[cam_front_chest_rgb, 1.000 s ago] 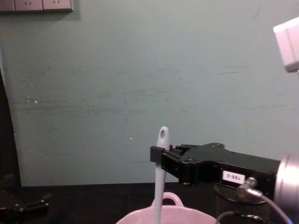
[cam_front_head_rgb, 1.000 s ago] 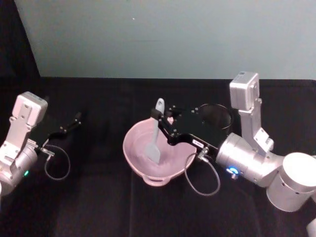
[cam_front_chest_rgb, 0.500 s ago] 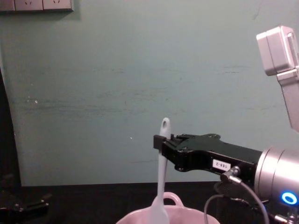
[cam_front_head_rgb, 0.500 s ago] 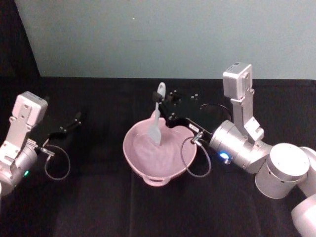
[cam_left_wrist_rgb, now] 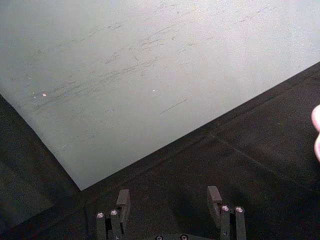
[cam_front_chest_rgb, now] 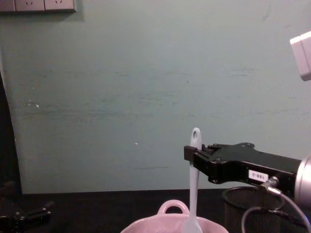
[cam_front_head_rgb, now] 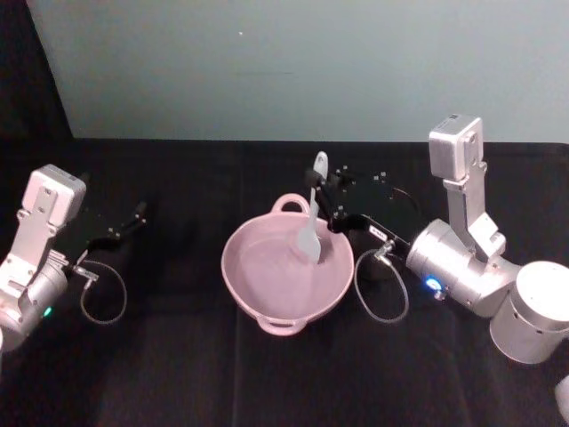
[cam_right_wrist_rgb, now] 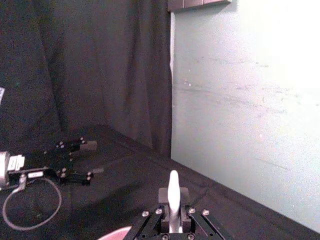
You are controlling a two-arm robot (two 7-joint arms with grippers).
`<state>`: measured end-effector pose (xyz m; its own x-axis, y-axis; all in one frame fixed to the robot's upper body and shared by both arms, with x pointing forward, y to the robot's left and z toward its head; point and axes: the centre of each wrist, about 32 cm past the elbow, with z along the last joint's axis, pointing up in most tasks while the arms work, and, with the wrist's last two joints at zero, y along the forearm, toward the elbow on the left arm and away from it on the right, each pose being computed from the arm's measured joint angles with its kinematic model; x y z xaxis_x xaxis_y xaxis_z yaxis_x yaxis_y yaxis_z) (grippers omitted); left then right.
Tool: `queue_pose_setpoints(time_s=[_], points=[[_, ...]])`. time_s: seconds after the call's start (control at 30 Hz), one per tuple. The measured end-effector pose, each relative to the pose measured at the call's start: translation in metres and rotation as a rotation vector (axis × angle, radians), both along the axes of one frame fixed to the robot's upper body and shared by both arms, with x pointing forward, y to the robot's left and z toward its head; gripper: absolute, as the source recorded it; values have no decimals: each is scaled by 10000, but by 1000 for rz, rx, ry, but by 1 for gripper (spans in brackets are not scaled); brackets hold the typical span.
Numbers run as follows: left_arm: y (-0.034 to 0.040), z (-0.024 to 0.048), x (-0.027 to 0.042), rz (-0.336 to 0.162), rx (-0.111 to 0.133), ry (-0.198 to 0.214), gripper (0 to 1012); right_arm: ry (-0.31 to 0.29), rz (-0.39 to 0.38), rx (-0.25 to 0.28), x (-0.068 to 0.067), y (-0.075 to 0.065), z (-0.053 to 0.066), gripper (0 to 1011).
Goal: Use the one hand to pick up the spoon and stir the clear water in the bowl.
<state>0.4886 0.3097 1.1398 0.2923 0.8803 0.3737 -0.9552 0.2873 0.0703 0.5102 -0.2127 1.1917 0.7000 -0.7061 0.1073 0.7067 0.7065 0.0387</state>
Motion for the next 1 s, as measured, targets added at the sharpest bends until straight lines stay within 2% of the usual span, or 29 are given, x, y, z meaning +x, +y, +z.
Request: queue_pose_setpoints(time_s=[0.27, 0.53, 0.7, 1.0], points=[[0, 0, 0, 0, 0, 0, 1011, 32, 38, 3, -171, -44, 44, 125], [0, 0, 0, 0, 0, 0, 1011, 49, 95, 25, -310, 39, 62, 125], [0, 0, 0, 0, 0, 0, 1011, 51, 115, 33, -317, 125, 38, 125], [0, 0, 0, 0, 0, 0, 1011, 13, 99, 44, -181, 305, -53, 125]])
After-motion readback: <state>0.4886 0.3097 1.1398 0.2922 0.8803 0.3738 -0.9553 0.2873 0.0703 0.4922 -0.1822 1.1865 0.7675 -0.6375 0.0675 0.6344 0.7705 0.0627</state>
